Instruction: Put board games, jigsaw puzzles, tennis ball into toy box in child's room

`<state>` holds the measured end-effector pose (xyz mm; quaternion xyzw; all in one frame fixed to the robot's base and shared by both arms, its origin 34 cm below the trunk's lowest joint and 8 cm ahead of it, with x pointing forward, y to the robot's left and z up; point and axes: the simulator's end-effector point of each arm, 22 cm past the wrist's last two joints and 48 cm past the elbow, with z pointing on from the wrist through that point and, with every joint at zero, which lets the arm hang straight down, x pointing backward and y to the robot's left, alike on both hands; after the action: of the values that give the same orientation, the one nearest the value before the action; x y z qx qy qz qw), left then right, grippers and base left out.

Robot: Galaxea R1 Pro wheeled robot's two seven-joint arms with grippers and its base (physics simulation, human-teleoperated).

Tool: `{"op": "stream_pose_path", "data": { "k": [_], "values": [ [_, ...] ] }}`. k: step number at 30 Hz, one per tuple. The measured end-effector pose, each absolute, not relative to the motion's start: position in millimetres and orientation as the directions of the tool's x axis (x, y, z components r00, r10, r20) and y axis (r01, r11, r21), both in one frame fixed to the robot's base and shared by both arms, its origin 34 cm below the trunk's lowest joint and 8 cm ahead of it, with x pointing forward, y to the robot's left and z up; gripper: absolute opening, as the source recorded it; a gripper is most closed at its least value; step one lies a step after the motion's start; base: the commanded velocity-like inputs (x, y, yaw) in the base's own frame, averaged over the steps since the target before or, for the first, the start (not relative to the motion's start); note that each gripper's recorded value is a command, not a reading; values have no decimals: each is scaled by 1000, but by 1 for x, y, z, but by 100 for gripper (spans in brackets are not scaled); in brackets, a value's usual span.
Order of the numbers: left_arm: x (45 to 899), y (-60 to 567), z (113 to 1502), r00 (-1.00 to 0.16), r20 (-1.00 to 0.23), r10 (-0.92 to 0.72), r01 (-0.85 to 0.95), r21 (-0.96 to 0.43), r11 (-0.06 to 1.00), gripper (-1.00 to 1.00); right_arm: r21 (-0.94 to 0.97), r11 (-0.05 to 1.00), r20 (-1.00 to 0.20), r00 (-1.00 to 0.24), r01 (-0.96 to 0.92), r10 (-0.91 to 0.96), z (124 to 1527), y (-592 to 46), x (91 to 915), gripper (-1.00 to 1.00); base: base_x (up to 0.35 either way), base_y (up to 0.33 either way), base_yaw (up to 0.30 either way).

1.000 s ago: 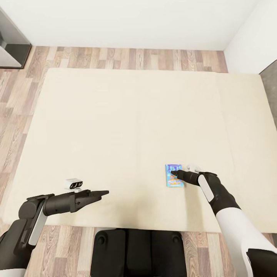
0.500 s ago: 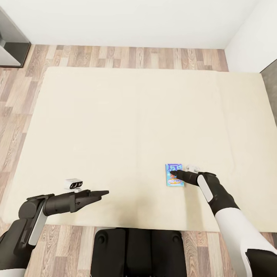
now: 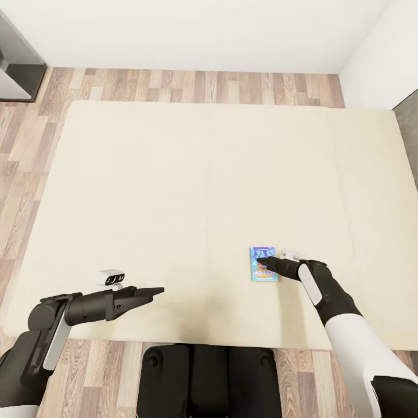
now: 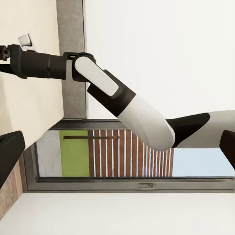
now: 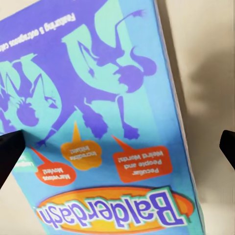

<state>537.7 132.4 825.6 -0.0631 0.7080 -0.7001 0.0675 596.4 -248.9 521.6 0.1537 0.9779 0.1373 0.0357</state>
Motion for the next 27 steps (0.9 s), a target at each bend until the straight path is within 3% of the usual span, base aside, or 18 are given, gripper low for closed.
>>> {"op": "stream_pose_path", "data": {
  "k": [27],
  "values": [
    [538,132,826,-983,-7,-184,5,-1000,11,100,294,910,-23,-949,294,314,522,-245,597,100,0,0,0]
  ]
}}
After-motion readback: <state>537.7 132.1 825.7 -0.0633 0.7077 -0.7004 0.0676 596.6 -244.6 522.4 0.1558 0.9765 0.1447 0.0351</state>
